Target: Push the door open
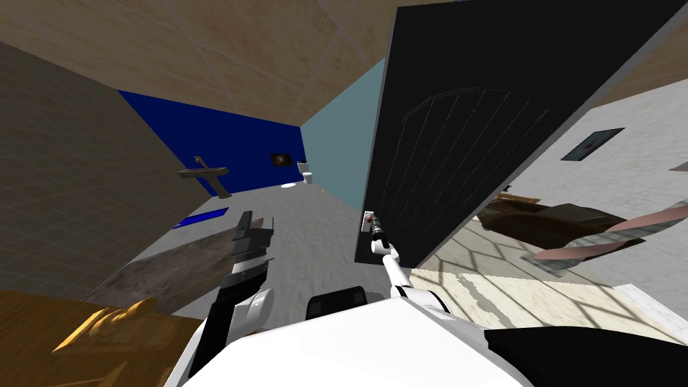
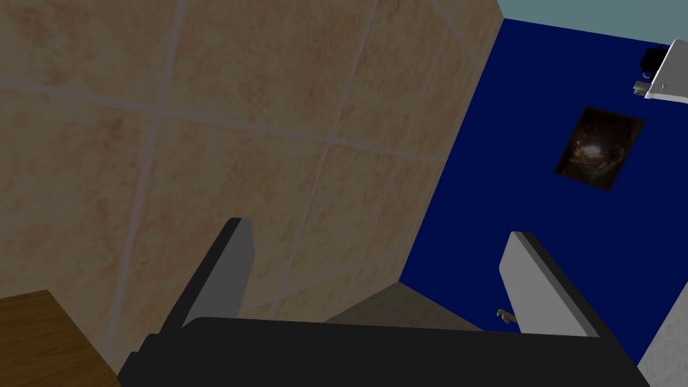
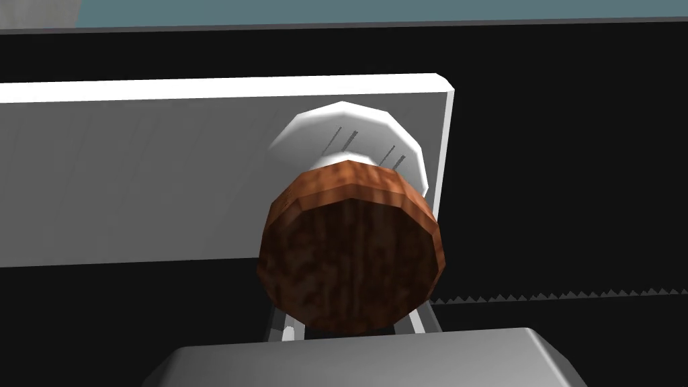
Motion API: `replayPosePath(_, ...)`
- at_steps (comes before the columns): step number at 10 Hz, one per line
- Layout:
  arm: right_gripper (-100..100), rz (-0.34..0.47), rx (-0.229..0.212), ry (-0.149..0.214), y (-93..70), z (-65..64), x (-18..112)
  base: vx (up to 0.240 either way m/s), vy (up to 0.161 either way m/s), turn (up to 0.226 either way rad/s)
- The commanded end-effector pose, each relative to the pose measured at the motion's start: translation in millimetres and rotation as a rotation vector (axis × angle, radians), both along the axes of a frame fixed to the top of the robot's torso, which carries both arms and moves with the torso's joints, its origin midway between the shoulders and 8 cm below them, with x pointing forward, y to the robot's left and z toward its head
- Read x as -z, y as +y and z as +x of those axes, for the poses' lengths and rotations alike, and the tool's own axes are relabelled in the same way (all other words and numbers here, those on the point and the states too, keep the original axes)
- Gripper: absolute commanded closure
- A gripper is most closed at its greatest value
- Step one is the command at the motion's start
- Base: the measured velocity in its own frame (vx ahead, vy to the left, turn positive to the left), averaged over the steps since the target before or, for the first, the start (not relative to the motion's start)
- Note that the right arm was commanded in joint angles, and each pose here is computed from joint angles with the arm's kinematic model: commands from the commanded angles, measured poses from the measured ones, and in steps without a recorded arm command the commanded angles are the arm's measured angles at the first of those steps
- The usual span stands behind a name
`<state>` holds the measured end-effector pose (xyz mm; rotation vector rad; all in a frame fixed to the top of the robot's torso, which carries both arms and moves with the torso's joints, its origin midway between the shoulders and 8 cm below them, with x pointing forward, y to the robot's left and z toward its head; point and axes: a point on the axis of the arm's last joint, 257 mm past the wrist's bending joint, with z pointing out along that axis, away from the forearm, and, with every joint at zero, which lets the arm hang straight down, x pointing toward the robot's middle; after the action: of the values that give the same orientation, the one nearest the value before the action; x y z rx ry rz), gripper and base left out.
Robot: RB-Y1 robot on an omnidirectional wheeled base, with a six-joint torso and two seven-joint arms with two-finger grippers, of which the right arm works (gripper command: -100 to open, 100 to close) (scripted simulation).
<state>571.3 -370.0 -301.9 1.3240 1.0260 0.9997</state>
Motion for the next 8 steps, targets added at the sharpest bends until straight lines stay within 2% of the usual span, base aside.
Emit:
replayPosePath(1,100,-0.001,0.015,-0.012,-9.5,0.5,-6.2,0.182,0.113,-0.054)
replayPosePath(4,100,0.003,0.048,-0.013,-25.9,-4.0,-6.2,0.189,0.106,-0.075)
replayPosePath(7,100,0.007,0.073,-0.014,-37.2,-7.8,-5.8,0.180,0.046,-0.047)
replayPosePath(8,100,0.003,0.080,-0.007,-43.2,-11.5,-3.1,0.067,0.005,-0.039)
